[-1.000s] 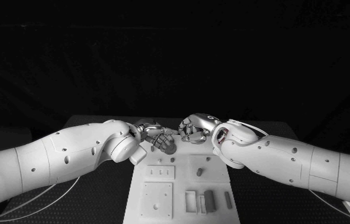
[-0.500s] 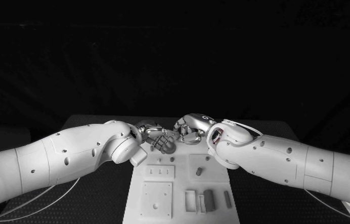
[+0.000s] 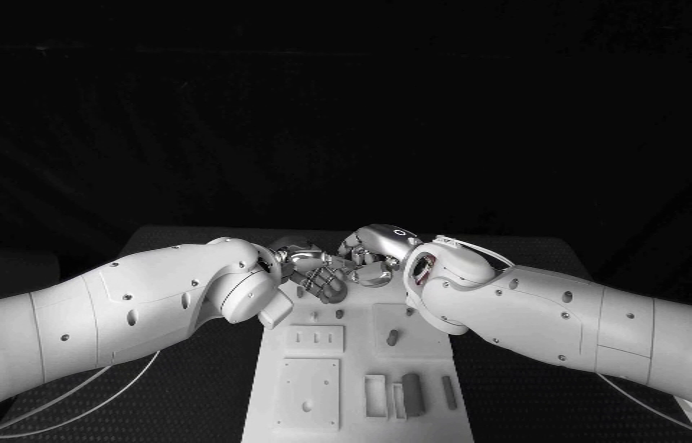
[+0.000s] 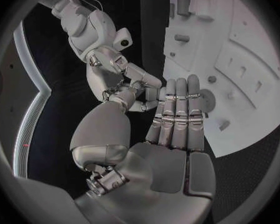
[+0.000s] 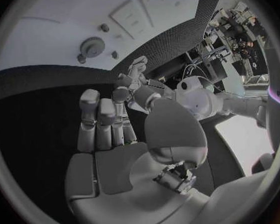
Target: Assemble the parts on the task board
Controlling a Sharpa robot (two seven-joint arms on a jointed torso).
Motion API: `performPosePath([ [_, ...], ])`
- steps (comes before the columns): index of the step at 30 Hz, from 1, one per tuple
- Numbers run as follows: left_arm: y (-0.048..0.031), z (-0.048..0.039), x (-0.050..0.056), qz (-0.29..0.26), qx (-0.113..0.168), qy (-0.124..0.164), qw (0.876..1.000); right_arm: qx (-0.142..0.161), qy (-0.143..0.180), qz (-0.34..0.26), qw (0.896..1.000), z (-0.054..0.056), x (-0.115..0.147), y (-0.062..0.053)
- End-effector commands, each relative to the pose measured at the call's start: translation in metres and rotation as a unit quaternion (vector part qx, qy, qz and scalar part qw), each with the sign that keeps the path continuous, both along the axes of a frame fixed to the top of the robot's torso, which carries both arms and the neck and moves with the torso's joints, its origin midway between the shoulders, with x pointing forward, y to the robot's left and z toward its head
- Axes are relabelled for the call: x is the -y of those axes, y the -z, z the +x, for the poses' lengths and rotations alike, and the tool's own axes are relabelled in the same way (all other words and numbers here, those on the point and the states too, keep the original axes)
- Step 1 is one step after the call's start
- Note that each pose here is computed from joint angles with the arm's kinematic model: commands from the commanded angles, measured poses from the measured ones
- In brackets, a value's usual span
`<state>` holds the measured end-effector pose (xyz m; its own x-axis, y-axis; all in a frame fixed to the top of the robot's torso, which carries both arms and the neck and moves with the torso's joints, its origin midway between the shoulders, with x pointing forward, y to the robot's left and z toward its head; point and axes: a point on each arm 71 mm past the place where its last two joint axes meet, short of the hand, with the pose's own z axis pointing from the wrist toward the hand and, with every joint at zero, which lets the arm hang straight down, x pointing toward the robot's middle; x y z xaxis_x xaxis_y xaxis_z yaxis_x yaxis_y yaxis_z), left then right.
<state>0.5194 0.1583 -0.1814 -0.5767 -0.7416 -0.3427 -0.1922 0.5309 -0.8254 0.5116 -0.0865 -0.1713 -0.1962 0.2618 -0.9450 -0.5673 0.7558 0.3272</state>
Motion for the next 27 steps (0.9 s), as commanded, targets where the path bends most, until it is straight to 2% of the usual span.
performPosePath([
  [1,-0.0019,-0.0004,0.0036,-0.019,0.002,0.0,1.0,-0.001,-0.009,-0.006,1.0,-0.0019,-0.0036,0.001],
  [27,-0.0024,-0.0003,0.0025,-0.038,-0.004,0.002,0.999,-0.02,-0.014,0.002,1.0,-0.0053,-0.0051,0.0094],
])
